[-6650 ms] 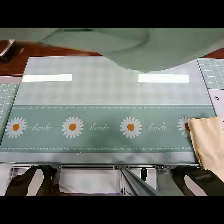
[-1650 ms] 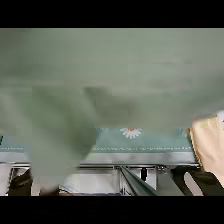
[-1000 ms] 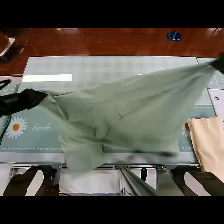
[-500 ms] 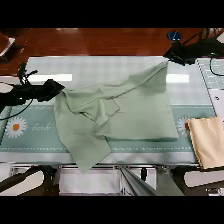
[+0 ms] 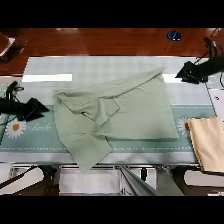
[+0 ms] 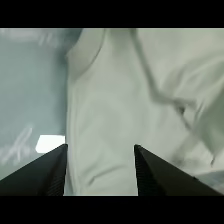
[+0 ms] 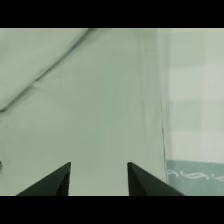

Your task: Fold the shirts.

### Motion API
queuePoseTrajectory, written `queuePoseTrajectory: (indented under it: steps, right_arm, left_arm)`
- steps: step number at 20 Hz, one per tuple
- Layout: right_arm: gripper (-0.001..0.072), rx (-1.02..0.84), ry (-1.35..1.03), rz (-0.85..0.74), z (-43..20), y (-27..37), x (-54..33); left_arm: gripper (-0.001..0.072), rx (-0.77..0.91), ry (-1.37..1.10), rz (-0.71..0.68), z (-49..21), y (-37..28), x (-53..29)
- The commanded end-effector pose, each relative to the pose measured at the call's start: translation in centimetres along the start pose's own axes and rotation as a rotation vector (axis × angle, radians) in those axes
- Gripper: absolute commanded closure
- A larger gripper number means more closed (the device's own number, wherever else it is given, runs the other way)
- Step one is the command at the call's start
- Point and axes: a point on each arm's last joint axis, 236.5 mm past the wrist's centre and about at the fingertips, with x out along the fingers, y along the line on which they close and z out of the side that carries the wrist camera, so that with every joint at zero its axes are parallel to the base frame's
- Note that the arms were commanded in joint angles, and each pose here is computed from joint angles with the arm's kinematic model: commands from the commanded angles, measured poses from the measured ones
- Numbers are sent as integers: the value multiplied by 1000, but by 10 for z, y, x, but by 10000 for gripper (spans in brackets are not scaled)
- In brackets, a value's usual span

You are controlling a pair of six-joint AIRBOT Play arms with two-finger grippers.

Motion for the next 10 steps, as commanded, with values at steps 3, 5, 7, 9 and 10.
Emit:
queuePoseTrajectory:
  steps: [3,5,7,9,10]
  right_arm:
    - [298,131,-97,17,-96,-15,13]
    - [298,190,-118,20,-113,-23,4]
    - [298,215,-128,8,-123,-32,-8]
    - [298,240,-118,5,-129,-39,-16]
    - [297,252,-115,2,-131,-43,-18]
  left_arm:
    - [201,-209,133,-106,-82,20,33]
    - [201,-230,182,-126,-100,16,48]
    - [201,-238,196,-118,-111,16,60]
    - [201,-223,200,-95,-117,17,72]
    - [202,-207,201,-80,-118,17,77]
